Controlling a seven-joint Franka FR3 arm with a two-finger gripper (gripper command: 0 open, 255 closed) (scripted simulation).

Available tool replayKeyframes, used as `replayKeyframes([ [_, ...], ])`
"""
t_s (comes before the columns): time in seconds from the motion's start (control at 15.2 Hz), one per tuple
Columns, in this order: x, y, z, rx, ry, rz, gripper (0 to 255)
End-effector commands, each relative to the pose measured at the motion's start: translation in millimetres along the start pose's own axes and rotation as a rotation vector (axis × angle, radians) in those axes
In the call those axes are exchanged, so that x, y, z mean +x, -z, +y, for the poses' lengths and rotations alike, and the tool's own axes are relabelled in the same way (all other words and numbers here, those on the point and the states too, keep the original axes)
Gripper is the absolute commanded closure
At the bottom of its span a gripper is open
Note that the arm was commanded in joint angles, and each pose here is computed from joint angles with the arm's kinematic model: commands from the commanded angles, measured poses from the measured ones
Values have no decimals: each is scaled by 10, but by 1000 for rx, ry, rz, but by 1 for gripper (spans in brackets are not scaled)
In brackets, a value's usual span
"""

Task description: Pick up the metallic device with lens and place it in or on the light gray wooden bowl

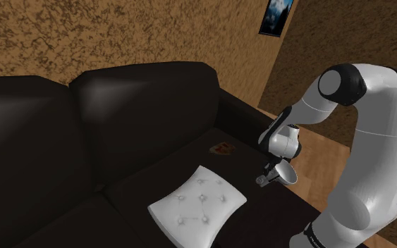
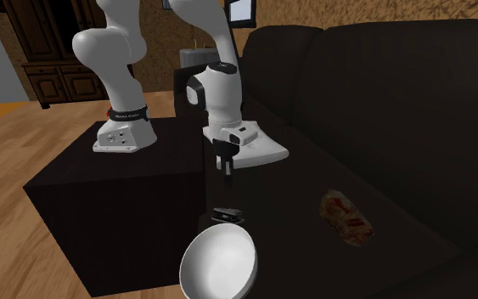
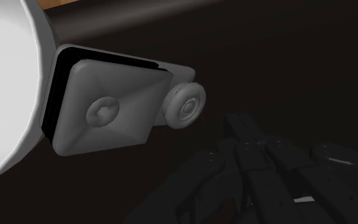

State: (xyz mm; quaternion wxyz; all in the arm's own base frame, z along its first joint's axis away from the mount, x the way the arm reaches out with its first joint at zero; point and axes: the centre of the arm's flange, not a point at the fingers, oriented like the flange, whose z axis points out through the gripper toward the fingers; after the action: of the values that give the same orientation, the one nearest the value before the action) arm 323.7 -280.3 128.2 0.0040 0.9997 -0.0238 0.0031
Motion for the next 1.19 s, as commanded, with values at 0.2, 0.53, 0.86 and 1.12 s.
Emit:
replayKeyframes([
  [0.2, -59, -198, 401, 30, 556, 42, 0],
  [0.53, 35, -492, 643, 49, 925, 71, 0],
  [0.86, 45, -733, 625, 49, 925, 71, 0],
  [1.12, 45, -733, 625, 49, 925, 71, 0],
])
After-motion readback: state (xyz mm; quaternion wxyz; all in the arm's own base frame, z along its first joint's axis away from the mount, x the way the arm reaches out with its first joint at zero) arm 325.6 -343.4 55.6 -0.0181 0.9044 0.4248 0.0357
